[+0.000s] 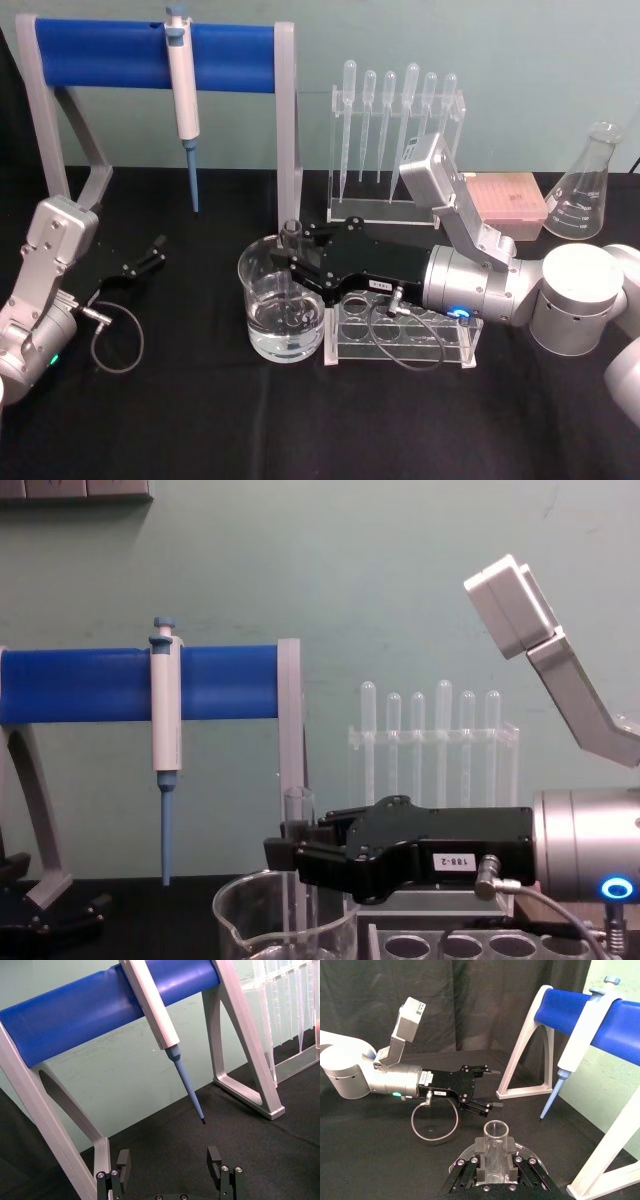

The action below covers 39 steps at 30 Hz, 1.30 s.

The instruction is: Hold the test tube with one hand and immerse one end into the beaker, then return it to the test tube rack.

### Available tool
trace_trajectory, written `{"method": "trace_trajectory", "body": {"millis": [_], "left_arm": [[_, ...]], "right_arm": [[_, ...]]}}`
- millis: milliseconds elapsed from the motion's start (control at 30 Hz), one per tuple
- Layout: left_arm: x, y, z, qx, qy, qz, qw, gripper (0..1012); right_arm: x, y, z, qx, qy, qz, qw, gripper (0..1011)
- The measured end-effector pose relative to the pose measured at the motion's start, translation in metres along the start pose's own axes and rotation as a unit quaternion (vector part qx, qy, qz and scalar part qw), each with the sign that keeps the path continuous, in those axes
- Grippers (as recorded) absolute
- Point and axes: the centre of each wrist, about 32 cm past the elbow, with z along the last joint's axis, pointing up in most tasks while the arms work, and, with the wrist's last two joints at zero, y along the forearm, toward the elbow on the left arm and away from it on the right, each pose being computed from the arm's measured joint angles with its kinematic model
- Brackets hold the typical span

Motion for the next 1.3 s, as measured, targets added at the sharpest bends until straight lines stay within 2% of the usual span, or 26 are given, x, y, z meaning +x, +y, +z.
{"method": "trace_trajectory", "body": {"millis": [200,433,467,567,767,1100,1300], "left_arm": [[0.0,0.0,0.0,0.0,0.0,0.0,1.0,1000],[0.0,0.0,0.0,0.0,0.0,0.0,1.0,1000],[0.0,0.0,0.0,0.0,0.0,0.0,1.0,1000],[0.0,0.0,0.0,0.0,0.0,0.0,1.0,1000],[0.0,0.0,0.0,0.0,0.0,0.0,1.0,1000],[0.0,0.0,0.0,0.0,0.0,0.0,1.0,1000],[0.0,0.0,0.0,0.0,0.0,0.0,1.0,1000]], "right_arm": [[0.004,-0.003,0.01,0.016,0.0,0.003,0.9999,241],[0.007,-0.015,0.035,0.043,-0.005,0.007,0.999,241],[0.007,-0.015,0.035,0.043,-0.005,0.007,0.999,241],[0.007,-0.025,0.048,0.061,-0.006,0.008,0.9981,241],[0.008,-0.047,0.062,0.081,-0.011,0.006,0.9966,241],[0.01,-0.09,0.069,0.104,-0.014,-0.012,0.9944,241],[0.009,-0.109,0.066,0.093,-0.015,-0.021,0.9954,241]]}}
